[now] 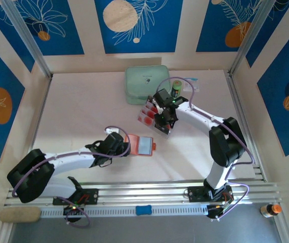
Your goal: Put the credit cards into the card holder
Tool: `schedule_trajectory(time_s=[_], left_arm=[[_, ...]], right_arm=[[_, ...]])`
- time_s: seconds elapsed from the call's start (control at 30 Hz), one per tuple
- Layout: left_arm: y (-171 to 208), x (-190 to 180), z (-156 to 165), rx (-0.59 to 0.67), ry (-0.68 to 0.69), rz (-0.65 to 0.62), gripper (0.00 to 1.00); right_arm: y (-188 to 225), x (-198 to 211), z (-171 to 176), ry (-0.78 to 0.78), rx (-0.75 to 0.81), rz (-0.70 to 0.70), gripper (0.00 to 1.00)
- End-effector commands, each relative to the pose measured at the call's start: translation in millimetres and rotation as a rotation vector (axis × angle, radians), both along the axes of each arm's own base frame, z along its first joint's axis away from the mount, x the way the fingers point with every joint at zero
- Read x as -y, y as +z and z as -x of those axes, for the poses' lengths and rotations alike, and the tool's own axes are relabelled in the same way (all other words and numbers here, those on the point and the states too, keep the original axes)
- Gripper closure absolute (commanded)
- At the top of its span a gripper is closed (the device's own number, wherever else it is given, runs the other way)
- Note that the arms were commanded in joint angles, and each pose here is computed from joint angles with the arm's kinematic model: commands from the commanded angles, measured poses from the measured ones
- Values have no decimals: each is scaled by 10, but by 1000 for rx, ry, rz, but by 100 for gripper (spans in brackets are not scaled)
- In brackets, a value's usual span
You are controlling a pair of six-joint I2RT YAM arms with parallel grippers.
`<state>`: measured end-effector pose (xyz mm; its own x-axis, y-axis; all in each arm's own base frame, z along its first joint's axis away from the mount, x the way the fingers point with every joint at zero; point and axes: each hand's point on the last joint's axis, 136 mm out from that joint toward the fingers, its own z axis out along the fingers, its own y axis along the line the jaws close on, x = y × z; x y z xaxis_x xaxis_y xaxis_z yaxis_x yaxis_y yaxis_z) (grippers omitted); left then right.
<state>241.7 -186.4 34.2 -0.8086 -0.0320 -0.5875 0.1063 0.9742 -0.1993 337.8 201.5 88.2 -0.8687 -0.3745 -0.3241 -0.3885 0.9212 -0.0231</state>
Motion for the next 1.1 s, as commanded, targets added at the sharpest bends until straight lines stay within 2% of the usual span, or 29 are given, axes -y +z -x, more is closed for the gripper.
schedule_trajectory(time_s=[0.0, 0.3, 0.73, 1.07], left_arm=[[5, -53, -14, 2, 24, -6, 7], [-9, -32, -23, 1, 21, -1, 7], [-16, -18, -26, 0, 20, 6, 7], [-26, -22, -19, -1, 21, 6, 7]], right_arm=[[41, 87, -65, 19, 37, 103, 69], [-55, 14, -60, 34, 17, 90, 74], [-252, -45, -16, 49, -34, 86, 76], [-278, -60, 14, 72, -40, 89, 90]])
